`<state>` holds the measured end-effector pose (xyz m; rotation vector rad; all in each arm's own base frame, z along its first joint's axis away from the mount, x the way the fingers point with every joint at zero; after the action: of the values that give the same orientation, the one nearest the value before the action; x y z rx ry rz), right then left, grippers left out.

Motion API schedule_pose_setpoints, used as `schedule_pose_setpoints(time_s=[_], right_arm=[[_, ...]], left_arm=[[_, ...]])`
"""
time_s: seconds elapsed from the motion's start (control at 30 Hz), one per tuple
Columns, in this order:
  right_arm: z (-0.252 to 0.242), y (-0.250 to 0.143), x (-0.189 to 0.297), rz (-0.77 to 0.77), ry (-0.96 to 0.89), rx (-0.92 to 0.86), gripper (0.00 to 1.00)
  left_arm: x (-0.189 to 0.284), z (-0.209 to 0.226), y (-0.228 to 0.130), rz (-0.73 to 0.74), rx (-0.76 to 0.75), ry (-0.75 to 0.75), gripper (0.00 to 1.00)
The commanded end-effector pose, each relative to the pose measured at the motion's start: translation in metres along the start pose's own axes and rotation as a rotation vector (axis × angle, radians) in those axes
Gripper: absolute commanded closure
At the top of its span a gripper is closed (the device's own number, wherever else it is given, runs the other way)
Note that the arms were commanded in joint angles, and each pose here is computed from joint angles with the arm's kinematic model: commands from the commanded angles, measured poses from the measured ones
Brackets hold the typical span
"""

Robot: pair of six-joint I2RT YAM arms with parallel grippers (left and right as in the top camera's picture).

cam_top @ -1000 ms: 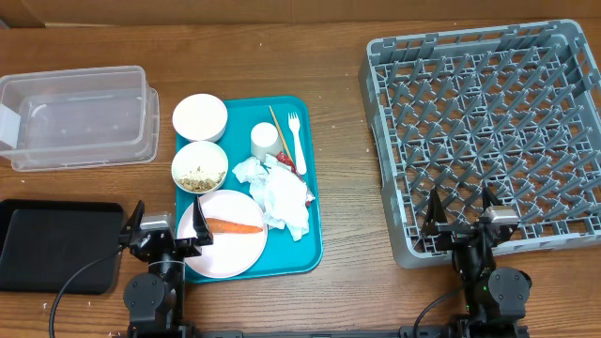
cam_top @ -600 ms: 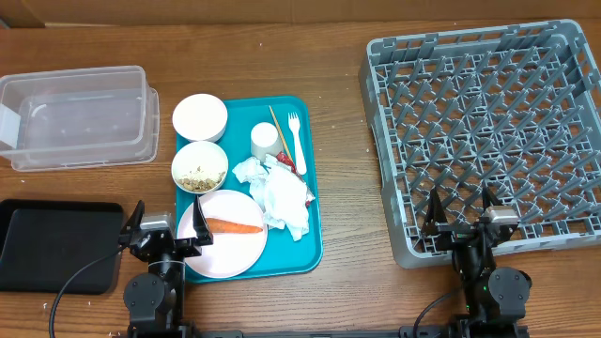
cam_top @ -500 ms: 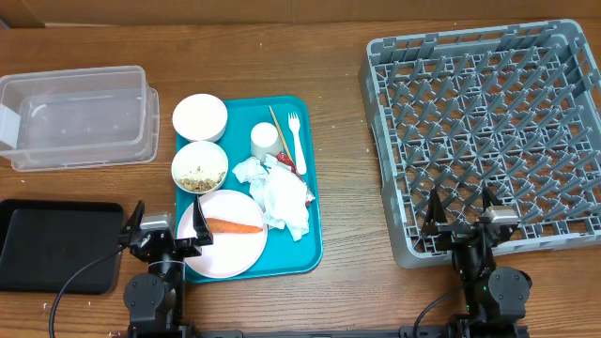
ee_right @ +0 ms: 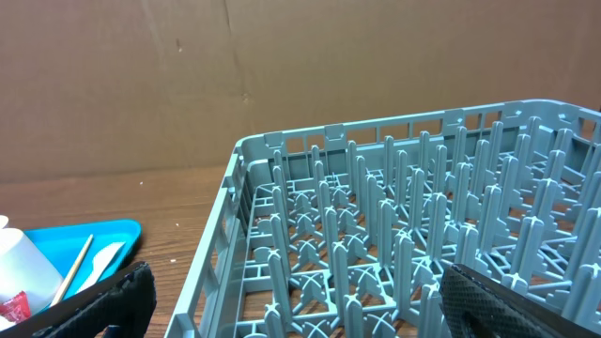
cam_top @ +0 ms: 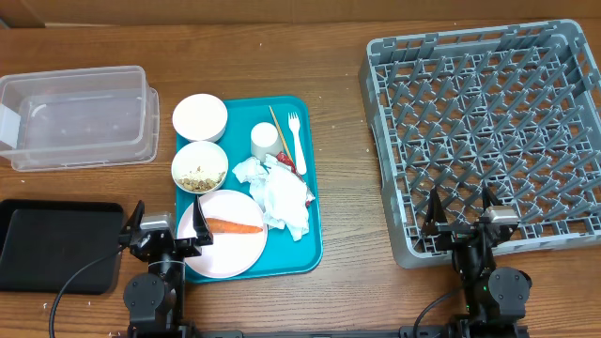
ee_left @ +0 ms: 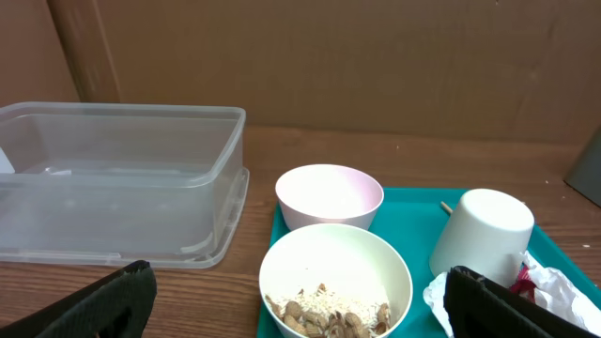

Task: Sort waste into correct bins and load items into the dishwasher

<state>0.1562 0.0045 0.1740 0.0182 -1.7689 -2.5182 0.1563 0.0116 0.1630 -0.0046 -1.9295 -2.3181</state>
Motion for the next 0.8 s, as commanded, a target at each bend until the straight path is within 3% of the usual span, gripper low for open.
schedule_pose_setpoints(time_s=[0.0, 0.77], right_arm=[[-0.0006, -0.0018, -0.0002, -0.006, -0.002, 0.004, 0.0], [-0.0006, -0.0018, -0.0002, -0.006, -0.002, 0.004, 0.0]], left_arm=[[0.0004, 0.0004, 0.0003, -0.008, -0.022, 0.008, 0.0], [0.0004, -0.0005, 0.0015, -0.017, 0.0, -0.004, 0.0]])
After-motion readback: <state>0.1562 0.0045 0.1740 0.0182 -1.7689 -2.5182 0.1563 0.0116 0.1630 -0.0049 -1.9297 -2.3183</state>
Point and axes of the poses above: each gripper's point midway between its finger pads, its own x axis back along the fingers, its own z axis along the line the jaws close on, y = z × x, the point moved 9 cm from there along x, back along the fingers, and after that the axes turned 13 degrees about -x, right-handed, at the moved point
